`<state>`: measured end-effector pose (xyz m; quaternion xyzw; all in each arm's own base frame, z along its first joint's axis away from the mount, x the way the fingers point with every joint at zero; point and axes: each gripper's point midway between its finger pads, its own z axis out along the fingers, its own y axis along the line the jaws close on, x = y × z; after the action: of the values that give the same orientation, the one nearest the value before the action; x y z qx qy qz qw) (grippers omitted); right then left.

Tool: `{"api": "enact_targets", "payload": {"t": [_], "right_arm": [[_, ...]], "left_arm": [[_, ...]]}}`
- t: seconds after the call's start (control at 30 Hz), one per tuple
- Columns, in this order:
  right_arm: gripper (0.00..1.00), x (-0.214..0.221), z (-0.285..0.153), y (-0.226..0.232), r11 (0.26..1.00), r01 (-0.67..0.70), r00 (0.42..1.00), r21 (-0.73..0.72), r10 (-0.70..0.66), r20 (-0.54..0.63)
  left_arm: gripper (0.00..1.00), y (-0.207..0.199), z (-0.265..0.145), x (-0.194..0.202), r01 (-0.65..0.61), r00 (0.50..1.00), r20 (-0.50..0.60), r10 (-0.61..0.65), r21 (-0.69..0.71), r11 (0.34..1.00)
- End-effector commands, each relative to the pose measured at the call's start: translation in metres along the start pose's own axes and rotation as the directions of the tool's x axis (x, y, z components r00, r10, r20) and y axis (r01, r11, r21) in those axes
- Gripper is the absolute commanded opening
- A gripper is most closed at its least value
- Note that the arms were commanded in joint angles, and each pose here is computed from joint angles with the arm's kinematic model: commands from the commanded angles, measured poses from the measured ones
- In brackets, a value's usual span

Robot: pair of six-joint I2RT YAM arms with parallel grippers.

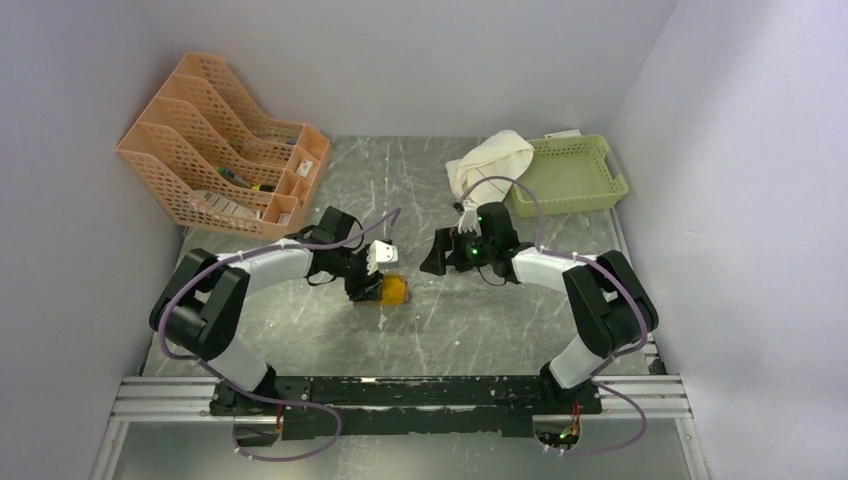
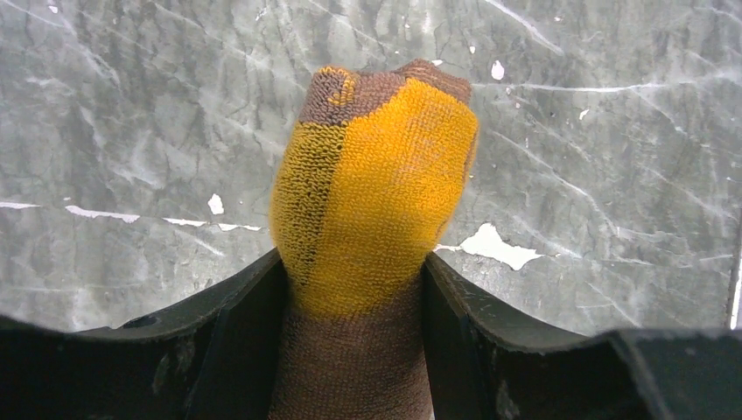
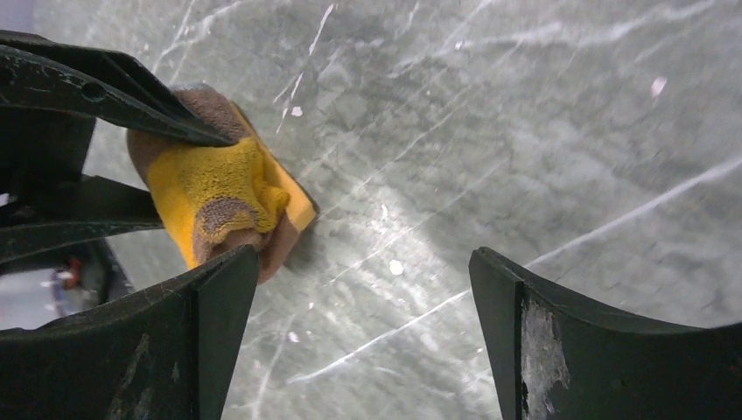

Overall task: Roll the towels
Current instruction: Roll the towel at the center of the board.

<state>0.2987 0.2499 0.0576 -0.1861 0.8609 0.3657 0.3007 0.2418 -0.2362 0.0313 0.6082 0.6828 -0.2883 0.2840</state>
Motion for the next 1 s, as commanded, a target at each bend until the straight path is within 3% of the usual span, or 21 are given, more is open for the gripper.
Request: {"api": "enact_targets", "payload": {"t": [0.0,0.27,0.4,0.53,0.8,0.97], "right_arm": [[0.92,-0.013,-0.002,0.021,0.978,-0.204,0.974,-0.042,0.207,0.087],[0.92,-0.013,-0.005,0.044,0.928,-0.324,0.917,-0.186,0.356,0.18],[0.94,0.018,0.021,0.072,0.938,-0.283,0.946,-0.2,0.307,0.103],[0.95,0.048,0.042,0.082,0.921,-0.335,0.935,-0.197,0.352,0.054],[0.97,0.073,0.039,0.045,0.849,-0.523,0.835,-0.078,0.528,0.151],[0.94,0.081,0.043,0.047,0.751,-0.65,0.738,-0.12,0.661,0.139]], "left_arm": [[0.63,-0.024,0.001,0.008,0.07,0.998,-0.014,-0.068,0.157,0.985],[0.63,-0.029,0.007,0.022,0.179,0.984,-0.068,-0.167,0.281,0.943],[0.63,-0.027,0.007,0.026,0.192,0.981,-0.074,-0.179,0.273,0.943],[0.63,-0.023,0.002,0.024,0.197,0.98,-0.053,-0.19,0.267,0.943],[0.63,-0.025,0.001,0.028,0.219,0.976,-0.058,-0.211,0.28,0.934],[0.63,-0.023,0.001,0.033,0.225,0.974,-0.073,-0.213,0.265,0.937]]}}
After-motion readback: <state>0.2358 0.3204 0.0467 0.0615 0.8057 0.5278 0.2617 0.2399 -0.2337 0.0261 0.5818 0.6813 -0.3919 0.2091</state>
